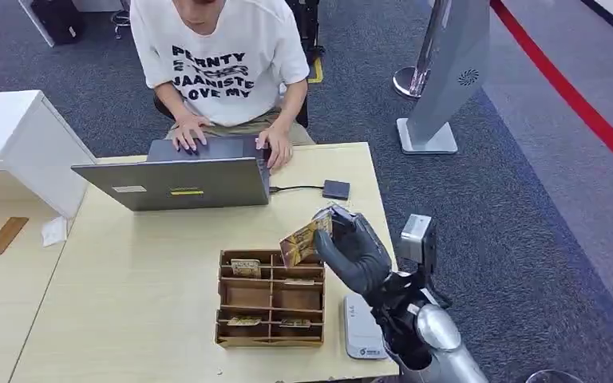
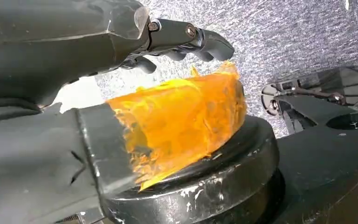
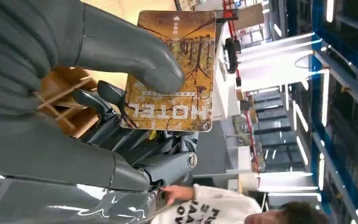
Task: Pass the card to the sensor for recognition and then transmit it.
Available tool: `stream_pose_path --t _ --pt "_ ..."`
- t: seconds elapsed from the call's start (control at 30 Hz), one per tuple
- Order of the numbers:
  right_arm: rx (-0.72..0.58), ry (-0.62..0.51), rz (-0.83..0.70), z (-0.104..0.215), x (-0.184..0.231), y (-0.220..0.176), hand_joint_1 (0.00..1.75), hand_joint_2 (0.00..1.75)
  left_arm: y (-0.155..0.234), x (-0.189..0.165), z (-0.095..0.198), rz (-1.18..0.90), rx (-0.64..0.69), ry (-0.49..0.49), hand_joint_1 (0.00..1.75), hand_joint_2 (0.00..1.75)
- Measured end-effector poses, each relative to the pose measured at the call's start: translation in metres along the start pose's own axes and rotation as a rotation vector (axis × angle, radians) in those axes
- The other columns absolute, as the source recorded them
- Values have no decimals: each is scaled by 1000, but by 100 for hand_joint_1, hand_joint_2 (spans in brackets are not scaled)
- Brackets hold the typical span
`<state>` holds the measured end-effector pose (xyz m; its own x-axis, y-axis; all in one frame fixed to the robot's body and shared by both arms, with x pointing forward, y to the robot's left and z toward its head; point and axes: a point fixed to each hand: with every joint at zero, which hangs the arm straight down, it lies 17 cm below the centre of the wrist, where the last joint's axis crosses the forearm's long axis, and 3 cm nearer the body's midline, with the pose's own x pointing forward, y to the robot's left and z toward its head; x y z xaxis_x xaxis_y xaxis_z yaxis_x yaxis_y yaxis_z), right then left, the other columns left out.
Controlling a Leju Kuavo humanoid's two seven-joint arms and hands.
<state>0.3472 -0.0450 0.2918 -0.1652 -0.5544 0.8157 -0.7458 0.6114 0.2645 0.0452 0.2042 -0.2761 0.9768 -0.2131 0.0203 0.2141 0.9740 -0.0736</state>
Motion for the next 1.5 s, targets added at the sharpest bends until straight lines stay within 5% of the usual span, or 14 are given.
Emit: stream_pose_path --t 0.33,0.77,1.0,1.07,1.13,1.5 --pt "-55 51 34 18 -11 -16 175 175 -1 1 0 25 -3 -2 0 0" --pt "-259 300 126 141 -65 -64 175 175 -2 -7 -1 122 -7 11 0 0" --pt "-266 305 136 144 -64 -65 175 175 -2 -7 -1 123 -7 11 0 0" --pt "-294 330 209 158 -63 -73 175 175 -2 -8 -1 130 -8 13 0 0" --pt "-297 460 550 190 -65 -96 175 175 -3 -9 -1 145 -10 14 0 0" --pt "-268 542 792 205 -67 -110 175 175 -4 -8 -1 154 -14 11 0 0"
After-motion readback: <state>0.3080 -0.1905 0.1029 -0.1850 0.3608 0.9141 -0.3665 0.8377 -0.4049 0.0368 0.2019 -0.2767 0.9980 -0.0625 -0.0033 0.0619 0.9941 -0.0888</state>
